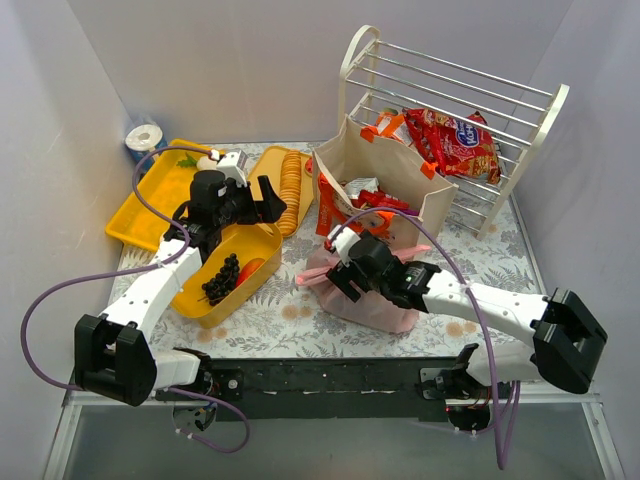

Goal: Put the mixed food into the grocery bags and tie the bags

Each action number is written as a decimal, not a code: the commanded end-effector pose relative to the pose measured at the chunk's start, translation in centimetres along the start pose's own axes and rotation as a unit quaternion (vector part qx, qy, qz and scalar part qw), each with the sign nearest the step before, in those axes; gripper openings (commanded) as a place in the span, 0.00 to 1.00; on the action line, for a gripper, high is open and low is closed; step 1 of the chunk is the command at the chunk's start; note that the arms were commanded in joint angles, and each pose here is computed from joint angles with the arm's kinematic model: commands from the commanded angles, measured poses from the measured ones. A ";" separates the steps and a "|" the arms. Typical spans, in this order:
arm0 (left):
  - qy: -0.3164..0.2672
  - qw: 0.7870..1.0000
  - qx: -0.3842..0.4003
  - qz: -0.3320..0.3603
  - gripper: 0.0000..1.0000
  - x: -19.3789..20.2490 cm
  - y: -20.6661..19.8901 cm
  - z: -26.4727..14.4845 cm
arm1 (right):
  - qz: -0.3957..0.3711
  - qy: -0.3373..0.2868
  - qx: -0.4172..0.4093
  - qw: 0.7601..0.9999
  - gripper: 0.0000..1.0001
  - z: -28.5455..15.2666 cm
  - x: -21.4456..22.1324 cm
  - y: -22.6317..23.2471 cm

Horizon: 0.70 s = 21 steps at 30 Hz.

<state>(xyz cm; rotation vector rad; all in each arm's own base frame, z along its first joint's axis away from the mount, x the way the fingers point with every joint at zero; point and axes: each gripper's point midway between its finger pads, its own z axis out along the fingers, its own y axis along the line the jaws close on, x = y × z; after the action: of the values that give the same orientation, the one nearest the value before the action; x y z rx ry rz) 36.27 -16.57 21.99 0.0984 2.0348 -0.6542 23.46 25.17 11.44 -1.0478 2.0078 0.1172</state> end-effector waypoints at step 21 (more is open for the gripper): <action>-0.041 0.999 0.023 0.018 0.98 -1.8 -1.4 -2.1 | 0.036 -0.259 -0.114 0.958 0.01 -14.2 -19.3 -0.4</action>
<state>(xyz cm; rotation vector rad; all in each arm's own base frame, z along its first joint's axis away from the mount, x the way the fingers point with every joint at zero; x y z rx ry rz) 35.59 -16.55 23.43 0.1168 1.9924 -0.6673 19.61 30.27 24.39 -1.0892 1.8086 0.5361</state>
